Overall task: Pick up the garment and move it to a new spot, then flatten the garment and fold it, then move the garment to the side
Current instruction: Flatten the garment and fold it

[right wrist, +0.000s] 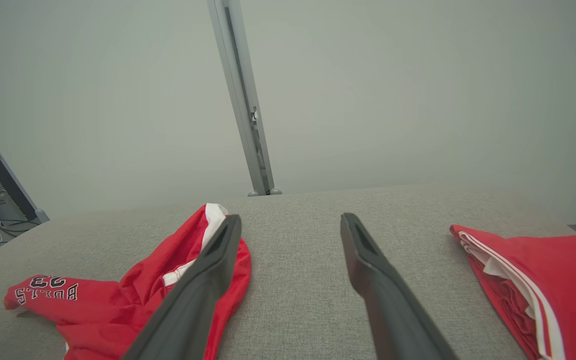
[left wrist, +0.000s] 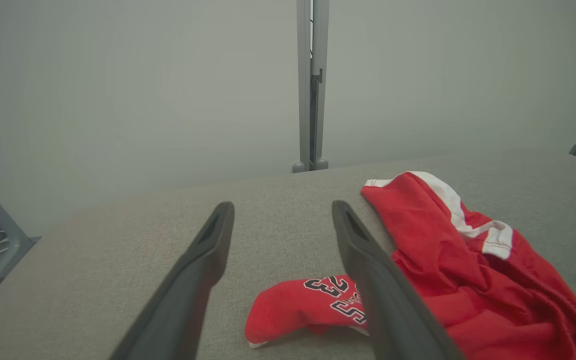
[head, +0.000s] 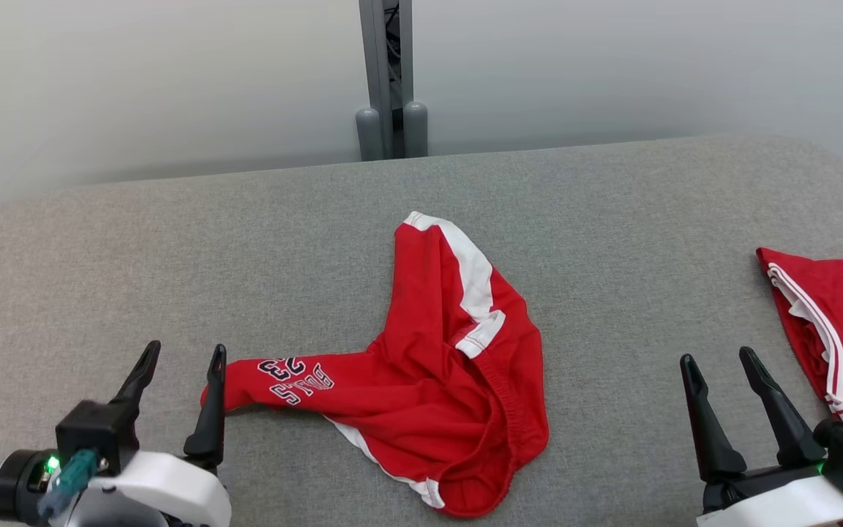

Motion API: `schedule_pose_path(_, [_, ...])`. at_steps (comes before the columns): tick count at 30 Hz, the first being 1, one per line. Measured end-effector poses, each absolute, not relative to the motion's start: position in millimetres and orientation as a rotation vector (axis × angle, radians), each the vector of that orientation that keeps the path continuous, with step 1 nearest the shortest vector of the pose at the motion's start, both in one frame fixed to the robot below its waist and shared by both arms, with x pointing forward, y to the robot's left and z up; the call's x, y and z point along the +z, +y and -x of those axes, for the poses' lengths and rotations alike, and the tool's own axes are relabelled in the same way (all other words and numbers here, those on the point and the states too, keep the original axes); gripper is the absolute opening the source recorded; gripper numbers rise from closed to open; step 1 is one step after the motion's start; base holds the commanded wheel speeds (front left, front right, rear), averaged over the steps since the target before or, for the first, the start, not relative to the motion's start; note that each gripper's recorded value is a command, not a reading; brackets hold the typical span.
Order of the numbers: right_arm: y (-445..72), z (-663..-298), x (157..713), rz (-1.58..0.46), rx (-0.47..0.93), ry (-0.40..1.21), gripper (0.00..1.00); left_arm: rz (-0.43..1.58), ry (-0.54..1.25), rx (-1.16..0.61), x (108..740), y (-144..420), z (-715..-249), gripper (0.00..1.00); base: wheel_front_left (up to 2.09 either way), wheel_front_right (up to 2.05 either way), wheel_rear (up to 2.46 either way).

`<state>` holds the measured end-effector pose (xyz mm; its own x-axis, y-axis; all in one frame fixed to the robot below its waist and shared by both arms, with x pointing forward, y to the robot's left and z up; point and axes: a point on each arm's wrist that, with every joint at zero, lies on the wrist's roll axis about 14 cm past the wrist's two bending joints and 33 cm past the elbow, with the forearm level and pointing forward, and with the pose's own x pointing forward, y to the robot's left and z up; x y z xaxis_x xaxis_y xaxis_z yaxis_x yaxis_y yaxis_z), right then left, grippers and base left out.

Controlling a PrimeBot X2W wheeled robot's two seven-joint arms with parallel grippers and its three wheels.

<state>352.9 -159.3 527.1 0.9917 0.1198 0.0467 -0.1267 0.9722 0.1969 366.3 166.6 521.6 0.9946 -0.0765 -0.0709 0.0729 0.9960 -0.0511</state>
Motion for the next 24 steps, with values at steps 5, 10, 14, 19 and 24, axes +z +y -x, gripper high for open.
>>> schedule_pose_path(5, [-153, -358, 523, -0.204, 0.141, -0.018, 1.00, 0.035, 0.323, -0.127, 473, 170, -374, 1.00, 0.00, 0.00, 0.00])
schedule_pose_path(10, [-152, -364, 517, -0.208, 0.140, -0.002, 1.00, 0.053, 0.491, -0.138, 430, 179, -382, 1.00, 0.00, 0.00, 0.00])
schedule_pose_path(14, [-152, -370, 511, -0.215, 0.137, 0.013, 1.00, 0.058, 0.581, -0.165, 402, 182, -392, 1.00, 0.00, 0.00, 0.00])
schedule_pose_path(19, [-164, -372, 505, -0.218, 0.099, 0.021, 1.00, 0.089, 0.659, -0.230, 379, 167, -400, 1.00, 0.00, 0.00, 0.00])
schedule_pose_path(24, [-172, -373, 500, -0.229, 0.071, 0.026, 1.00, 0.114, 0.705, -0.270, 364, 161, -400, 0.00, 0.00, 0.00, 0.00])
